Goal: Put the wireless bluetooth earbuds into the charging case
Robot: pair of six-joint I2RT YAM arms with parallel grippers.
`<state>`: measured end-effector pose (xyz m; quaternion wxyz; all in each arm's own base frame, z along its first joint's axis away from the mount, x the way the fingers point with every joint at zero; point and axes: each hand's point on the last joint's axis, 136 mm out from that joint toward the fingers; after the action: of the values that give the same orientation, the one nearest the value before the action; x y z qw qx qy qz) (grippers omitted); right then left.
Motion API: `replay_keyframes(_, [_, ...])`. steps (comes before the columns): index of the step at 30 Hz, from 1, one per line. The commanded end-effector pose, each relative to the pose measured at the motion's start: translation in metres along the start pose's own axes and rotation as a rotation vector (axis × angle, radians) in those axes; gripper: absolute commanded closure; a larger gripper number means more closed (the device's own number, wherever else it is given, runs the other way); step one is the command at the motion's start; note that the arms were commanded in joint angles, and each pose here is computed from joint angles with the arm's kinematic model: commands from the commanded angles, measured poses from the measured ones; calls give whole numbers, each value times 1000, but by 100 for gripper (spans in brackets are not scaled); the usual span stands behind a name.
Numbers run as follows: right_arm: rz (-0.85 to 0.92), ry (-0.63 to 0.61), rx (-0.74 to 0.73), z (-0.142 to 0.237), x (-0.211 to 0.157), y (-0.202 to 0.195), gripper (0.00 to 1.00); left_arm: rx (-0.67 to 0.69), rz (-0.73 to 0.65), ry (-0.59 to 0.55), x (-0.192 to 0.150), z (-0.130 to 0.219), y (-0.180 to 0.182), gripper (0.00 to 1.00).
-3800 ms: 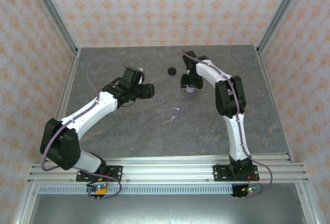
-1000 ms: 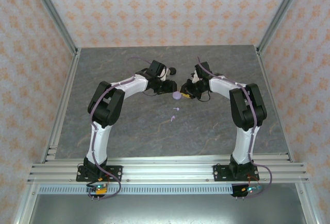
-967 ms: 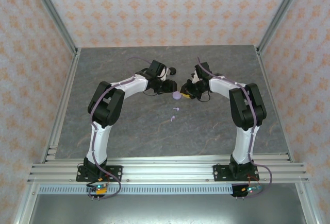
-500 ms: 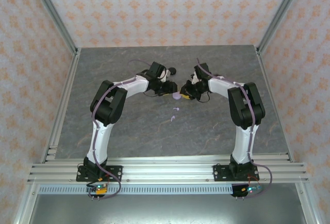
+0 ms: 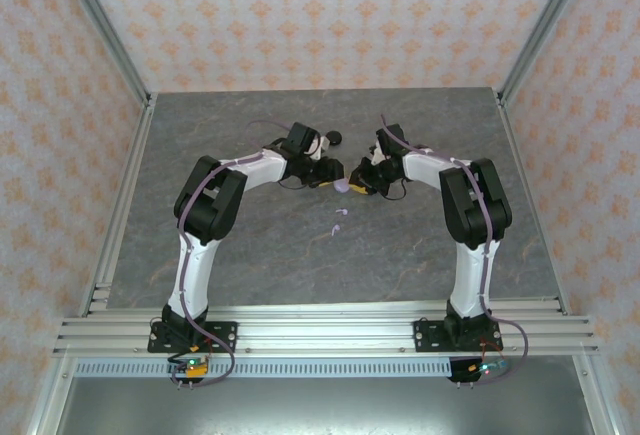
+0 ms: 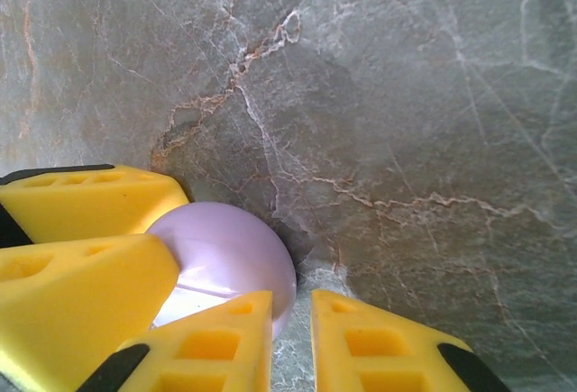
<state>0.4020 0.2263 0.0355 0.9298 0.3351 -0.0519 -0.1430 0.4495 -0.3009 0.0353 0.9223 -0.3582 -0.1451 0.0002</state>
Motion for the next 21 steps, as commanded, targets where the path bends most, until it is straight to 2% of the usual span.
replay_keyframes(1, [-23,11,-20,-6,-2,-11,81,-33,22,32,-12,-3,-3,56])
replay_keyframes(5, [-23,9,-20,-5,-1,-11,82,-44,25,33,-14,-3,-7,61])
replay_keyframes(13, [-23,9,-16,-5,0,-8,82,-46,39,30,-16,-2,-8,61])
replay_keyframes(17, [-22,4,-17,-3,0,-8,82,2,29,8,-14,5,-3,53])
replay_keyframes(21, [-20,-16,-30,2,2,-7,80,31,25,1,-14,11,0,50])
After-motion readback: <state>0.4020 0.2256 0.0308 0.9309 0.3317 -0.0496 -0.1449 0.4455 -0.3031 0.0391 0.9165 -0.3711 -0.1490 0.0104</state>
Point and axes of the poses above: each hand's point on the last joint's axis, 136 mm out from that joint toward the fingers, its own z axis back along the fingers, its own y axis along the line the jaws close on, x = y × z, and after that the axes turned 3 degrees about -z, right-handed
